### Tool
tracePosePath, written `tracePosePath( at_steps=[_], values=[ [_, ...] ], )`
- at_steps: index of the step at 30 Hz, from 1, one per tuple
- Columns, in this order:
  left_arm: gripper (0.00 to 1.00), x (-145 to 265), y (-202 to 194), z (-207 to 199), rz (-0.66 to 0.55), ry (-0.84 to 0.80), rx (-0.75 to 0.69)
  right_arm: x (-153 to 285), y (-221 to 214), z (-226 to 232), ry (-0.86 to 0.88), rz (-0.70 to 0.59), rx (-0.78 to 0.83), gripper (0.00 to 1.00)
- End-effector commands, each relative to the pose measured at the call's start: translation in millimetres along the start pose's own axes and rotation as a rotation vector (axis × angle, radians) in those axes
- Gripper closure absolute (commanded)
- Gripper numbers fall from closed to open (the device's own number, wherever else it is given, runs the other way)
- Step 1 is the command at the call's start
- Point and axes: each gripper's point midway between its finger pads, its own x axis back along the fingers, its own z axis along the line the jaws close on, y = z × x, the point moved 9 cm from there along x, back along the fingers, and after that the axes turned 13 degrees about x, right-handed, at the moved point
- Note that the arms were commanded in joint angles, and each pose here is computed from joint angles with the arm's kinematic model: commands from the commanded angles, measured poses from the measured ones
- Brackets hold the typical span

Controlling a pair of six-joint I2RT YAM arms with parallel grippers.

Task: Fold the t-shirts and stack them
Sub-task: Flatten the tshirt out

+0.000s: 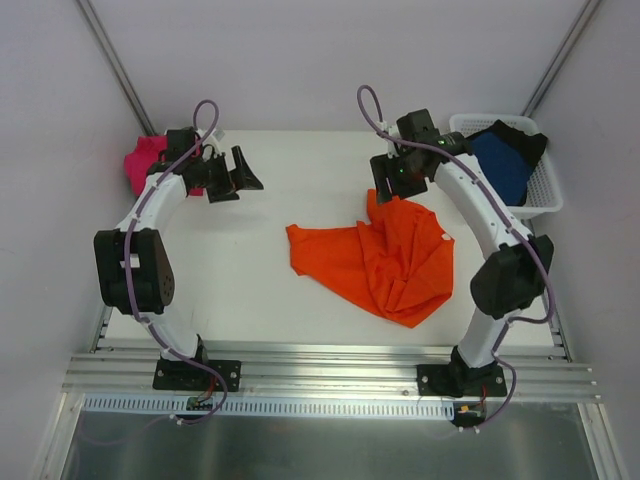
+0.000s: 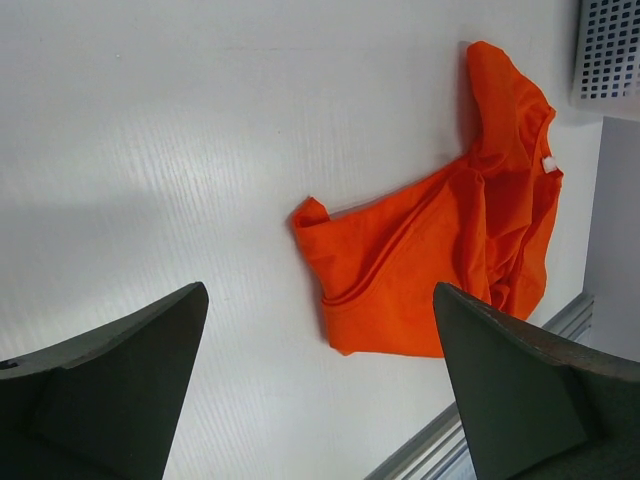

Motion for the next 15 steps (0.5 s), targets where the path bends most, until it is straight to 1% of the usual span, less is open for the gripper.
tracePosePath(
  at_steps=[1,2,3,4,5,6,8,9,11,13,14,15],
  values=[
    [0.03,-1.3,-8.2,4.3,0.033,0.005,0.002,-30.1,16.8,-16.6,-0.021,0.019,-0.023,0.36],
    [0.04,-3.3,-11.4,6.6,0.045,0.006,0.014,-52.2,16.3,-22.8,-0.025,0.066,-0.033,0.37],
    [0.04,-4.2,-13.2,7.5,0.05,0.01,0.021,-58.7,19.0,-26.2,-0.031,0.072,-0.033,0.37],
    [0.05,-4.9,-15.3,7.5,0.054,0.012,0.016,-59.4,28.8,-31.4,-0.046,0.049,-0.029,0.38],
    [0.05,-6.6,-19.3,6.6,0.063,0.014,0.004,-77.6,28.5,-35.6,-0.044,0.084,-0.032,0.39],
    [0.05,-4.6,-20.3,3.2,0.058,0.006,-0.029,-82.5,31.1,-38.7,-0.043,0.085,-0.037,0.4],
    [0.06,-3.6,-22.4,3.1,0.065,-0.002,-0.05,-92.8,37.1,-44.6,-0.036,0.08,-0.063,0.41],
    [0.06,-3.7,-24.4,4.3,0.076,-0.003,-0.052,-109.8,33.8,-47.4,-0.024,0.109,-0.076,0.42],
    [0.06,-5.1,-26.8,6.3,0.09,-0.008,-0.048,-119.7,37.9,-52.4,-0.023,0.104,-0.083,0.43],
    [0.06,-5.2,-27.9,7.9,0.095,-0.004,-0.057,-139.6,36.9,-59.4,-0.032,0.125,-0.097,0.43],
    [0.06,-4.7,-29.2,8.8,0.098,-0.003,-0.065,-141.6,42.3,-64.5,-0.05,0.109,-0.098,0.43],
    [0.06,-7.5,-35.2,4.1,0.12,-0.01,-0.108,-144.8,44.7,-68.4,-0.059,0.102,-0.101,0.43]
  ],
)
